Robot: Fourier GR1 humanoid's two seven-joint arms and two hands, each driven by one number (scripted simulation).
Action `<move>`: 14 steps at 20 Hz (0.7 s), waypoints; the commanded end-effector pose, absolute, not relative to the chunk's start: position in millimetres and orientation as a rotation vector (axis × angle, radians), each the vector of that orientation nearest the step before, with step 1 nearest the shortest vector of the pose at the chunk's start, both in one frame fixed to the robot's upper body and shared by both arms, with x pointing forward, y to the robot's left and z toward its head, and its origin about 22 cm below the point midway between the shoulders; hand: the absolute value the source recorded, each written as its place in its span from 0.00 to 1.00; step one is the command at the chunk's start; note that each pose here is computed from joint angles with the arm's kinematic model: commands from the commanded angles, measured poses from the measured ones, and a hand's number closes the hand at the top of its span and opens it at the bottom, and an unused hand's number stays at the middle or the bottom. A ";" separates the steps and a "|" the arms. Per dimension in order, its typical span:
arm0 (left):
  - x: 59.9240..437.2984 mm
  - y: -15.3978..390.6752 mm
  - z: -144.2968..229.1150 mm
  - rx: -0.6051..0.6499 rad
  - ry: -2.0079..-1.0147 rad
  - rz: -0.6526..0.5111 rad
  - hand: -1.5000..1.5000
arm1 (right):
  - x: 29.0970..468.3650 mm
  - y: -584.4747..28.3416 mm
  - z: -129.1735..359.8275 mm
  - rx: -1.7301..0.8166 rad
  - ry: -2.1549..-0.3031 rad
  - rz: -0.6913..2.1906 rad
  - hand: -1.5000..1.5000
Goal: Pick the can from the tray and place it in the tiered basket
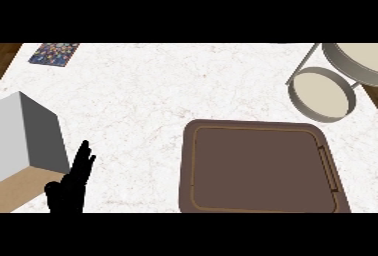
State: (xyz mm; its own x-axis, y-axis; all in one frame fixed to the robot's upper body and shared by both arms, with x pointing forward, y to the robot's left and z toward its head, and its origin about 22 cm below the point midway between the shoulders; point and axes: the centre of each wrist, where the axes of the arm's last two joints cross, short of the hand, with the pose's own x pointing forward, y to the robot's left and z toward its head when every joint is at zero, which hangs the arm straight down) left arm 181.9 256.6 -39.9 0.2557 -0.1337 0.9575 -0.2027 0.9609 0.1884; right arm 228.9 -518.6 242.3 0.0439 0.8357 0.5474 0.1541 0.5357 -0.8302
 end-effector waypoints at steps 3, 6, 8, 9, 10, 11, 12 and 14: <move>203.3 251.9 -42.4 0.266 -1.295 0.003 0.50 | 187.0 -565.8 321.9 -0.978 -1.584 0.621 1.00; 201.3 256.8 -56.3 0.272 -1.296 -0.027 0.50 | 177.0 -577.1 328.0 -1.020 -1.566 0.586 1.00; 204.5 230.9 -51.1 0.234 -1.300 -0.031 0.50 | 188.2 -566.8 328.4 -1.012 -1.557 0.556 1.00; 210.6 259.8 -39.0 0.252 -1.306 -0.025 0.50 | 191.9 -570.7 325.1 -1.004 -1.542 0.560 1.00; 210.4 249.6 -55.2 0.248 -1.300 -0.015 0.50 | 187.0 -565.0 334.3 -1.009 -1.552 0.579 1.00; 199.9 236.0 -50.0 0.235 -1.304 -0.030 0.50 | 196.8 -566.1 342.9 -1.018 -1.536 0.553 1.00; 210.5 226.7 -47.5 0.242 -1.316 -0.029 0.50 | 204.9 -557.8 347.8 -1.037 -1.523 0.539 1.00; 220.1 235.9 -52.7 0.242 -1.319 -0.047 0.50 | 212.4 -551.3 353.5 -1.025 -1.526 0.508 1.00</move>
State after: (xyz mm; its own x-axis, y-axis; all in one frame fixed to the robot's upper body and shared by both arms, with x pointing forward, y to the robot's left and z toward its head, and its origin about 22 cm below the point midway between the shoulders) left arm 208.4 239.0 -43.0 0.2106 -0.1621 0.9640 -0.1180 0.9747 0.1897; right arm 201.6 -561.0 336.9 0.0355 0.8376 0.5451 0.2966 0.5121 -0.8061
